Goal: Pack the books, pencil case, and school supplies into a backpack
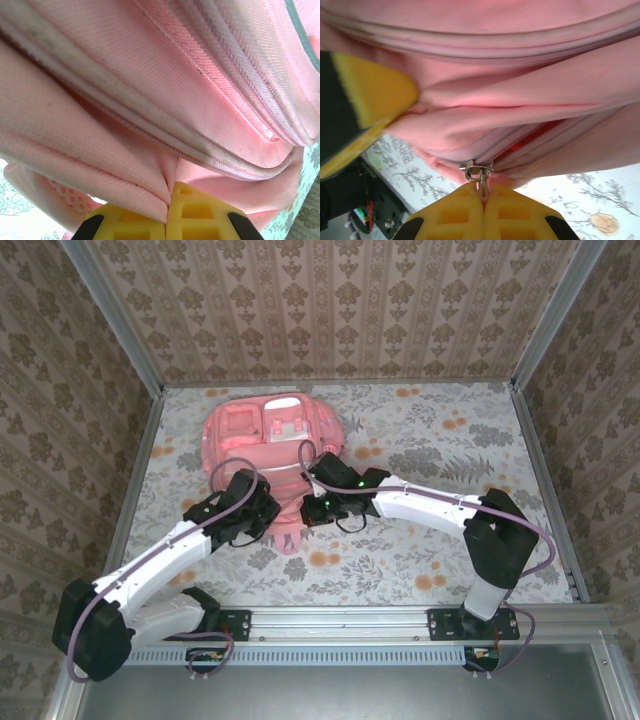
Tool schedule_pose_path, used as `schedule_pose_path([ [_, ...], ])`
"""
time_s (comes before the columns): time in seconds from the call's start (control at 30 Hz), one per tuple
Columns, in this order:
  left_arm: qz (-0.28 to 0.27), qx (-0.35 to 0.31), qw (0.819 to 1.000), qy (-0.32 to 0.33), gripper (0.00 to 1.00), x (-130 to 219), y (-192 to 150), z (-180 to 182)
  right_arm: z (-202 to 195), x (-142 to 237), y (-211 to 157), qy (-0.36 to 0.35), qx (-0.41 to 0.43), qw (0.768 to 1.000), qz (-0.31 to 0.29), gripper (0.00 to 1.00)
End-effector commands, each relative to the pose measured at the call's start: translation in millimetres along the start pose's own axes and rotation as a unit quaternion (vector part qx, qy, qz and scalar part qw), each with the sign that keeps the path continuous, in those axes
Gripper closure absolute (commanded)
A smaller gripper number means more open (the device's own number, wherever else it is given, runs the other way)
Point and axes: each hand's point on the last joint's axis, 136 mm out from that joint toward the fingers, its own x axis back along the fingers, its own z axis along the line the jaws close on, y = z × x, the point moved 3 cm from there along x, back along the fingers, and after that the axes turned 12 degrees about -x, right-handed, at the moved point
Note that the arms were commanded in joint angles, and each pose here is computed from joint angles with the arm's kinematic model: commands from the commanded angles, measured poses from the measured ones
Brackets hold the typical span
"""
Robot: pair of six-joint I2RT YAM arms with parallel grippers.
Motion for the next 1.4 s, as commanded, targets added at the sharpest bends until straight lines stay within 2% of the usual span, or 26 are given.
schedule_pose_path([
  [0.0, -0.030, -0.017, 0.998, 0.049, 1.00, 14, 9, 22, -42, 19, 3, -0.085, -0.010, 0.996, 0.000, 1.00],
  [0.3, -0.033, -0.022, 0.999, 0.036, 1.00, 29, 13, 32, -83, 22, 23, -0.132, -0.013, 0.991, -0.017, 1.00],
  [0.67, -0.007, -0.086, 0.996, 0.001, 1.00, 52, 8, 26, -124, 5, 89, -0.166, -0.006, 0.983, -0.080, 1.00],
  [0.97, 0.015, -0.105, 0.994, -0.024, 1.00, 69, 12, 30, -157, -5, 126, -0.169, -0.035, 0.981, -0.091, 1.00],
  [1.23, 0.033, -0.112, 0.992, -0.057, 1.00, 68, 12, 23, -177, -9, 141, -0.180, -0.054, 0.978, -0.090, 1.00],
  [1.37, 0.029, -0.111, 0.989, -0.091, 1.00, 61, 18, 5, -185, -7, 149, -0.181, -0.064, 0.977, -0.095, 1.00],
])
